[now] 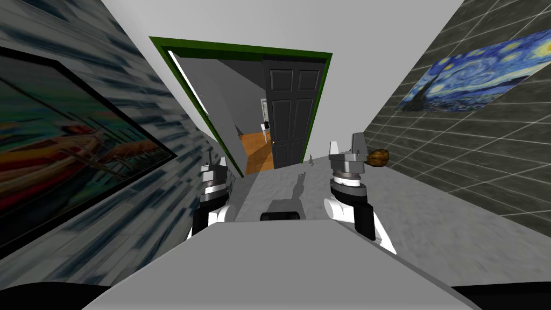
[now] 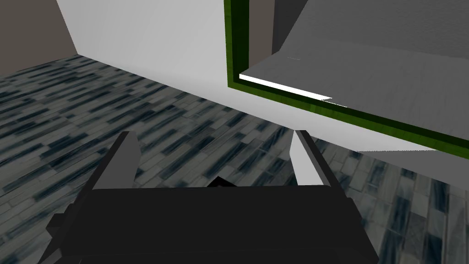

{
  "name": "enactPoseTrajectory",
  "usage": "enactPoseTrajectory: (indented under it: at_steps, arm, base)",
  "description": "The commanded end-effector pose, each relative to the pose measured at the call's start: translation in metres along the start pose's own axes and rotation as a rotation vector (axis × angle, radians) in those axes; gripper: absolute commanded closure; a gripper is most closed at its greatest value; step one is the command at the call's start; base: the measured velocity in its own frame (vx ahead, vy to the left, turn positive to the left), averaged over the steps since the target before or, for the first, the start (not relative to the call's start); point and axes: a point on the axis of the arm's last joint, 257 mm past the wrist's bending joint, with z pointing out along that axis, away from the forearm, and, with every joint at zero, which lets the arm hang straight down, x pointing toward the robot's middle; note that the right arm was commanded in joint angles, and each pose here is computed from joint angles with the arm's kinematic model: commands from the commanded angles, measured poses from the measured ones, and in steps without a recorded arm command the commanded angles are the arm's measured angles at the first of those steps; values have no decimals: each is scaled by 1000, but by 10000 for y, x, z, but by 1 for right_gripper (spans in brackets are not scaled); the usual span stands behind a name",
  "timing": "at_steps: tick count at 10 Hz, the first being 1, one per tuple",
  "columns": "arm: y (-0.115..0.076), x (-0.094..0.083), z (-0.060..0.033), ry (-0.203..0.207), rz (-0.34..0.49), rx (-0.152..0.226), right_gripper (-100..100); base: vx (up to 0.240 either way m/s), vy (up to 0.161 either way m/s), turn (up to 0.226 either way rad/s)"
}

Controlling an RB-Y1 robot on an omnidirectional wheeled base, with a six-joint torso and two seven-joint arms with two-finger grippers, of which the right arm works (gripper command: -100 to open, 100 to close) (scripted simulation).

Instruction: Push the door open

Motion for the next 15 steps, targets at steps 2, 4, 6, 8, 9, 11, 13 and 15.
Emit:
enactPoseTrajectory:
  at_steps: [2, 4, 6, 8, 9, 11, 13, 15]
  arm:
    - [-157, 86, -37, 13, 27, 23, -100]
    - [-323, 185, -82, 27, 57, 49, -100]
    - [-492, 295, -134, 42, 87, 76, -100]
    - [-639, 397, -185, 56, 113, 100, -100]
    - [-689, 434, -204, 61, 122, 108, -100]
    - [-839, 550, -265, 77, 149, 134, -100]
    - [-950, 641, -315, 90, 169, 154, -100]
    - [-1058, 734, -368, 103, 189, 174, -100]
  base:
    - [164, 11, -46]
    - [195, 61, -62]
    - [193, 28, -56]
    - [188, 19, -66]
    - [121, 34, -37]
    - [102, 31, -51]
    - [119, 35, -51]
    - [109, 31, -48]
